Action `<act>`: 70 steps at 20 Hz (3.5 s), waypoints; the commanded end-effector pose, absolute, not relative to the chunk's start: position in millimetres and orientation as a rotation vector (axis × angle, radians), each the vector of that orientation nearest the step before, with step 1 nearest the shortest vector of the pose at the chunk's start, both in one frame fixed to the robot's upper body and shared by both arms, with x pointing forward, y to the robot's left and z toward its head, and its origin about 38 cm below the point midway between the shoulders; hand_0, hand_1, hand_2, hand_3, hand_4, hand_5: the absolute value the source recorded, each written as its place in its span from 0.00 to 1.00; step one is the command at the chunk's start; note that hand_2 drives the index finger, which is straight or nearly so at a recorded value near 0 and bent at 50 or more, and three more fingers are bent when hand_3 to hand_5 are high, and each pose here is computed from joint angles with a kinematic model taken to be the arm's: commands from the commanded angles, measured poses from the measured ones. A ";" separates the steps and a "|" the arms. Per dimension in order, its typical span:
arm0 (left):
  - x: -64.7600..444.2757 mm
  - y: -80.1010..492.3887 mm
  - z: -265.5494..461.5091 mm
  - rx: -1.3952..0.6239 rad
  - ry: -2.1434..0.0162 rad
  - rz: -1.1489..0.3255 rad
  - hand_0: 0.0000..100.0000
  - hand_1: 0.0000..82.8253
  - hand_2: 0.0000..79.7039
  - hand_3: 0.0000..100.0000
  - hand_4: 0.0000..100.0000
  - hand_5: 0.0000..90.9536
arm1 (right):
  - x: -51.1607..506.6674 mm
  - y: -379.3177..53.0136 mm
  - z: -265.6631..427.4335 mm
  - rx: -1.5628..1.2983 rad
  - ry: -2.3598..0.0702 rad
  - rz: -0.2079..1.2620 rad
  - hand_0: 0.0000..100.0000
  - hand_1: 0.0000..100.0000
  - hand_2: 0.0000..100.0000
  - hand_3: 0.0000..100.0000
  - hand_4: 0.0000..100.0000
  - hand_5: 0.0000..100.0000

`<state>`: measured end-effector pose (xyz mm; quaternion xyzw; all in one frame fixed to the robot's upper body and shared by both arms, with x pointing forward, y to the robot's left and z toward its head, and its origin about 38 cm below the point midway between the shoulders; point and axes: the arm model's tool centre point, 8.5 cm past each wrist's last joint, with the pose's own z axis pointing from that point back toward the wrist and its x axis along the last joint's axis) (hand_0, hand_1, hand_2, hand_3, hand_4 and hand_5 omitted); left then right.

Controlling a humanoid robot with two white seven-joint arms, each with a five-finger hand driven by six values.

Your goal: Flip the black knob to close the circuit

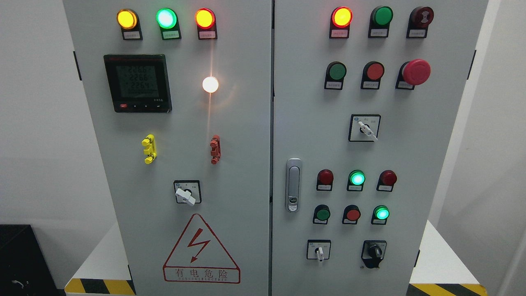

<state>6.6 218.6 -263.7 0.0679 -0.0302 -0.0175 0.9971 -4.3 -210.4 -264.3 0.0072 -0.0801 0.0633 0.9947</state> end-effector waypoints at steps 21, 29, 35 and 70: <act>1.7 217.2 -264.2 0.131 -0.066 -0.032 0.12 0.67 0.00 0.00 0.00 0.00 | 143.7 -245.4 -194.8 -0.393 -0.772 0.496 0.00 0.10 0.50 0.71 0.65 0.63; 1.7 217.2 -264.2 0.131 -0.066 -0.032 0.12 0.67 0.00 0.00 0.00 0.00 | 183.1 -242.1 -146.9 -0.542 -0.959 0.627 0.00 0.04 0.61 0.83 0.80 0.94; 1.7 217.2 -264.2 0.131 -0.066 -0.032 0.12 0.67 0.00 0.00 0.00 0.00 | 214.1 -241.5 -97.5 -0.681 -1.102 0.748 0.00 0.02 0.71 0.92 0.87 1.00; 1.7 217.2 -264.2 0.131 -0.066 -0.032 0.12 0.67 0.00 0.00 0.00 0.00 | 339.4 -245.7 81.4 -1.047 -1.288 0.713 0.00 0.00 0.88 1.00 0.98 1.00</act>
